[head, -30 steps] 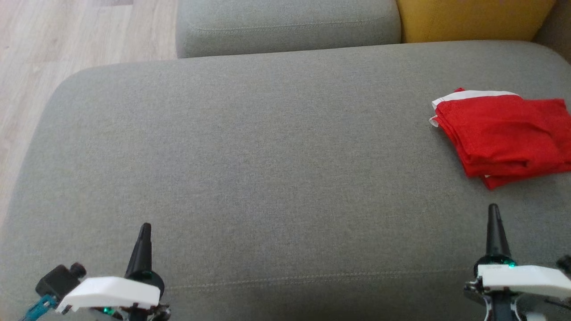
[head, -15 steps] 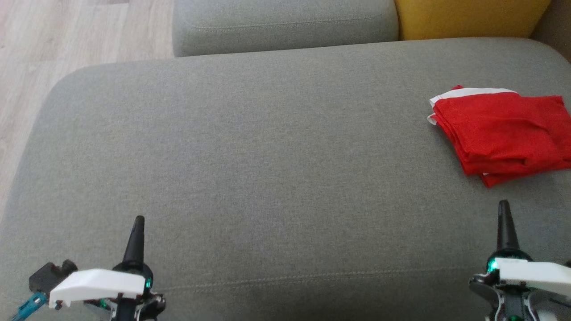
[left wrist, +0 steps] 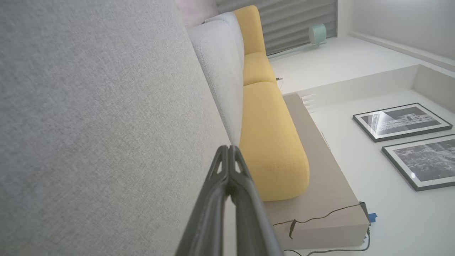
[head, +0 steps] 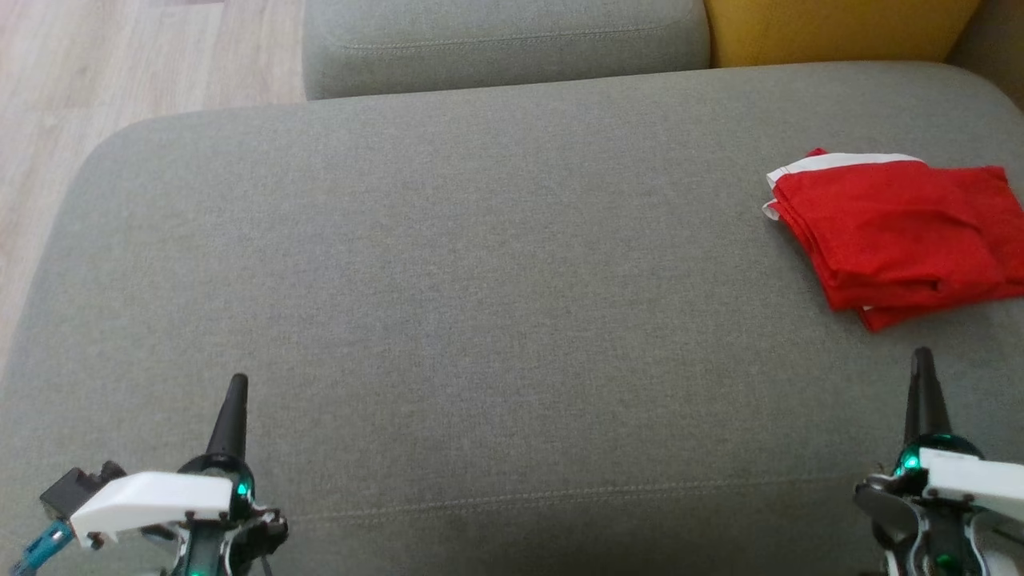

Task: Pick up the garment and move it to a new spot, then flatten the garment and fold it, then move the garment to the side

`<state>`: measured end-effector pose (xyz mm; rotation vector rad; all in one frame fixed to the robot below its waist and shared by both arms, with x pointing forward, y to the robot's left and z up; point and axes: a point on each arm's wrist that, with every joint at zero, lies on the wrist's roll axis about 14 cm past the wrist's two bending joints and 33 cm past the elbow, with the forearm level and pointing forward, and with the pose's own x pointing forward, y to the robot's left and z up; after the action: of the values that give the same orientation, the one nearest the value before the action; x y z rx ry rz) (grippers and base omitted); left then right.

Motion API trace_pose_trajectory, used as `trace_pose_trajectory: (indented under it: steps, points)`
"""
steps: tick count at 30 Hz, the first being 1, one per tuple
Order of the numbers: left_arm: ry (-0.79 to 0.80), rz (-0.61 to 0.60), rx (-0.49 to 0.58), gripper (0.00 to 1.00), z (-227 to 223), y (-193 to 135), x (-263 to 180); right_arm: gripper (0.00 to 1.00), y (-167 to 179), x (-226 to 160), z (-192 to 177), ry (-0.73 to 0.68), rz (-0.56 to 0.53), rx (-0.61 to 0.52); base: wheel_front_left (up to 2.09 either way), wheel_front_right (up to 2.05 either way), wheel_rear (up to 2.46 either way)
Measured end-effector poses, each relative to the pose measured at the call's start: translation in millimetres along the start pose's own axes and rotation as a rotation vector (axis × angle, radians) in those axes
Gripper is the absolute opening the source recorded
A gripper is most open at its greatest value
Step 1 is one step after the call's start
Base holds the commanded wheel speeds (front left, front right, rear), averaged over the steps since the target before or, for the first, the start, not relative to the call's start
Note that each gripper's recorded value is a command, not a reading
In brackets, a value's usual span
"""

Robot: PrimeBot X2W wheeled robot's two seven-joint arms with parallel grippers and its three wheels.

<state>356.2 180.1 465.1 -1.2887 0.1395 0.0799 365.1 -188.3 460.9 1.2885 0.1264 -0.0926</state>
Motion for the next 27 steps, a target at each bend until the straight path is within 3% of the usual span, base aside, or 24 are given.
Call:
trace_pose_trajectory:
  steps: [27]
  points:
    - [-0.001,-0.055,-0.288,0.0,10.9,-11.9,15.8,0.0,7.2,4.2,20.5,-0.041,0.035,0.298,0.0,0.0,0.0]
